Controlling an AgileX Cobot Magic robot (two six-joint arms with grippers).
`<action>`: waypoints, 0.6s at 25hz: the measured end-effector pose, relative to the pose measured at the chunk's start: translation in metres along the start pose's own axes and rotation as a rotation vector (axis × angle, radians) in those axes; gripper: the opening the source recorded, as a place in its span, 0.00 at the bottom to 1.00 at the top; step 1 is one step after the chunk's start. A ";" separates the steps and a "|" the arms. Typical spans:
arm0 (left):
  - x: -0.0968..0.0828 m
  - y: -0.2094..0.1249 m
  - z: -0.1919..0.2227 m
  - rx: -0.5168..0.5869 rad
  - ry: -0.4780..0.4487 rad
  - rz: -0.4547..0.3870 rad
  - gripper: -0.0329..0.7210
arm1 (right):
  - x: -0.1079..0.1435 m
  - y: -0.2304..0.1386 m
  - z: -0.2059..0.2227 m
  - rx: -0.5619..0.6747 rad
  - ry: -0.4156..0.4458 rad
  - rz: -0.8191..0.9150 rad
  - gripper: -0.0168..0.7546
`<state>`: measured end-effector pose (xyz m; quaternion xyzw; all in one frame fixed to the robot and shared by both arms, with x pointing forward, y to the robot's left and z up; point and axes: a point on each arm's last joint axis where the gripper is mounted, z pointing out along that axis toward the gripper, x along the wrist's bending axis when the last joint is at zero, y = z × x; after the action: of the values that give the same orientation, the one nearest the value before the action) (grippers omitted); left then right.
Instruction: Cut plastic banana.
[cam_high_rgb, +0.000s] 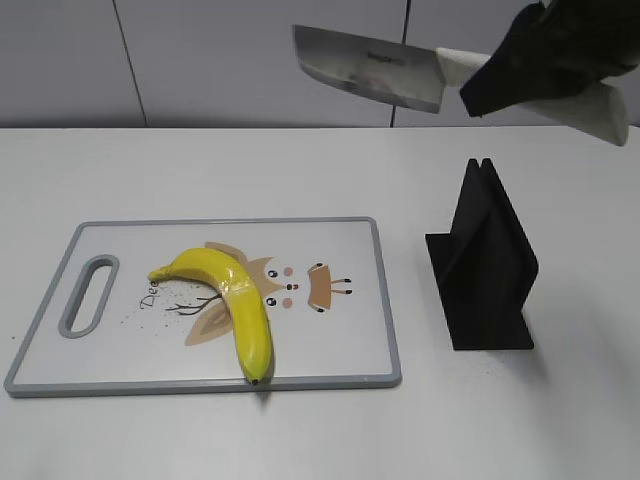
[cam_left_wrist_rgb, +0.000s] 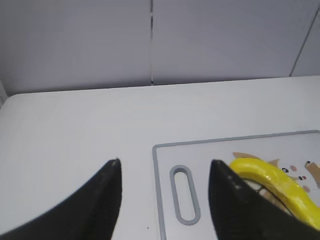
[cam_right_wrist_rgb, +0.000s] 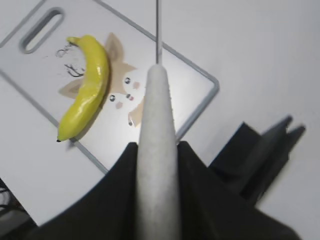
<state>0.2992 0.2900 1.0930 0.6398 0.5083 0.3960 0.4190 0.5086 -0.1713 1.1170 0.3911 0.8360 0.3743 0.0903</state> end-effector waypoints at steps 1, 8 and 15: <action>-0.001 0.004 0.006 0.010 -0.024 0.018 0.77 | 0.002 0.002 0.000 -0.023 0.020 -0.084 0.27; -0.013 0.044 0.047 0.067 -0.237 0.209 0.81 | -0.001 0.004 0.017 -0.046 0.068 -0.442 0.27; -0.034 0.088 0.094 0.188 -0.471 0.485 0.81 | -0.011 -0.005 0.050 0.023 0.134 -0.602 0.27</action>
<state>0.4092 0.2328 1.1412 0.8513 0.2652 0.2771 0.3579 0.5350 -0.1539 1.0770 0.1014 0.9225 0.3462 0.1375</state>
